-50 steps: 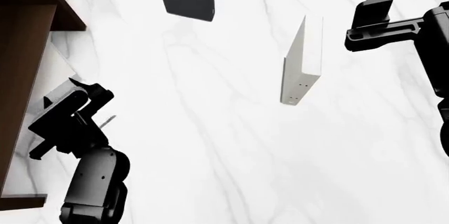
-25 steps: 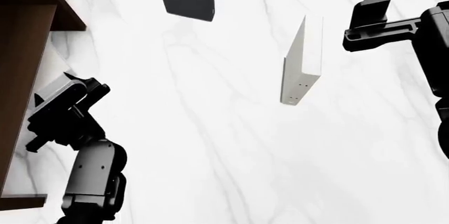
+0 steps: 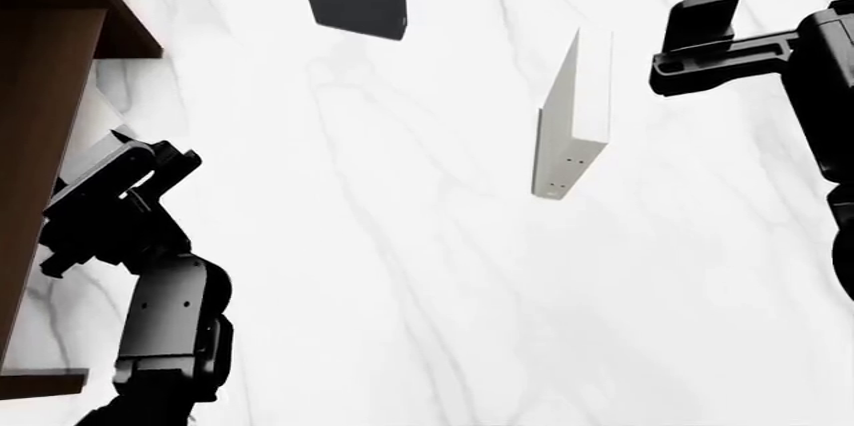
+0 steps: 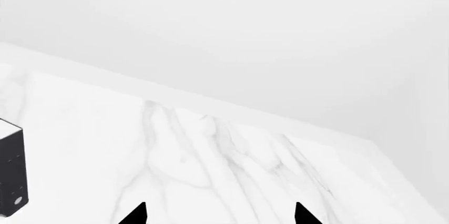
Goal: Pick up the book on the right and place it under the cabinet shelf.
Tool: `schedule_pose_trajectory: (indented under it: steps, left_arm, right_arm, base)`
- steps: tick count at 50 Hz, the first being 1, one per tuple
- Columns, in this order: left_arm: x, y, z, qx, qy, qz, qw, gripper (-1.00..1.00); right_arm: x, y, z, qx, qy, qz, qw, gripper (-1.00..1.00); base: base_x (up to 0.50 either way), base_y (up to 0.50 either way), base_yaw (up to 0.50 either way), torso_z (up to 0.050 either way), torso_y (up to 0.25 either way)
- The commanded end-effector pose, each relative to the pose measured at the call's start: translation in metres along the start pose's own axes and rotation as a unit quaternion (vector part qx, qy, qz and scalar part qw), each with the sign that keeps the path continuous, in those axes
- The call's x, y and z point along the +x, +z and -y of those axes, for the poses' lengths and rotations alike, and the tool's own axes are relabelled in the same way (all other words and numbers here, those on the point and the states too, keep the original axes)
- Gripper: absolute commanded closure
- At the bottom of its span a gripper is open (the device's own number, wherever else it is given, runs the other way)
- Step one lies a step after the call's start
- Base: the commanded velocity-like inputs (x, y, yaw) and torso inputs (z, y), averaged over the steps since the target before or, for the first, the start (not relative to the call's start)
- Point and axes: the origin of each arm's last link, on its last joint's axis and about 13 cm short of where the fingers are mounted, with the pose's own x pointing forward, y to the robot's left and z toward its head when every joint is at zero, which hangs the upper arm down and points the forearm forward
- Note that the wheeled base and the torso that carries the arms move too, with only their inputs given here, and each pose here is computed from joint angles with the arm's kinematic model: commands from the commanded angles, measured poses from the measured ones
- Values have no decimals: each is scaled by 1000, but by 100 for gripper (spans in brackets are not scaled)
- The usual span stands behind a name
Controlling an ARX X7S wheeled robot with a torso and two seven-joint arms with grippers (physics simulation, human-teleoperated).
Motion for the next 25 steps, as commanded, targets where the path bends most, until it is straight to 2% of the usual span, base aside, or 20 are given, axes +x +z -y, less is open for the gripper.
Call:
schedule_pose_trajectory:
  steps: [1,5,11,21,25]
  left_arm:
    - [10,-34,-85,-20,201,-160,966,-100]
    - [1,-39,-78,-25,157,-176,971,-100]
    - [-12,-47,-72,-38,113,-207,971,-100]
    - [-23,-53,-67,-52,89,-231,967,-100]
    - [-25,-56,-68,-95,71,-256,959,-100]
  right_arm:
    - [-1,1,0,-1,1,4,1000,-100]
    - [-1,0,-1,0,2,4,1000,-100]
    - [-2,-1,-1,1,2,4,1000,-100]
    - [-1,1,-1,3,2,7,1000,-100]
    - [0,3,-2,2,4,9,1000,-100]
  base:
    - [0,0,0,-12,-11]
    - [0,0,0,-5,-12]
    - [0,0,0,-5,-14]
    - [0,0,0,-7,-15]
    - [6,1,1,-6,-15]
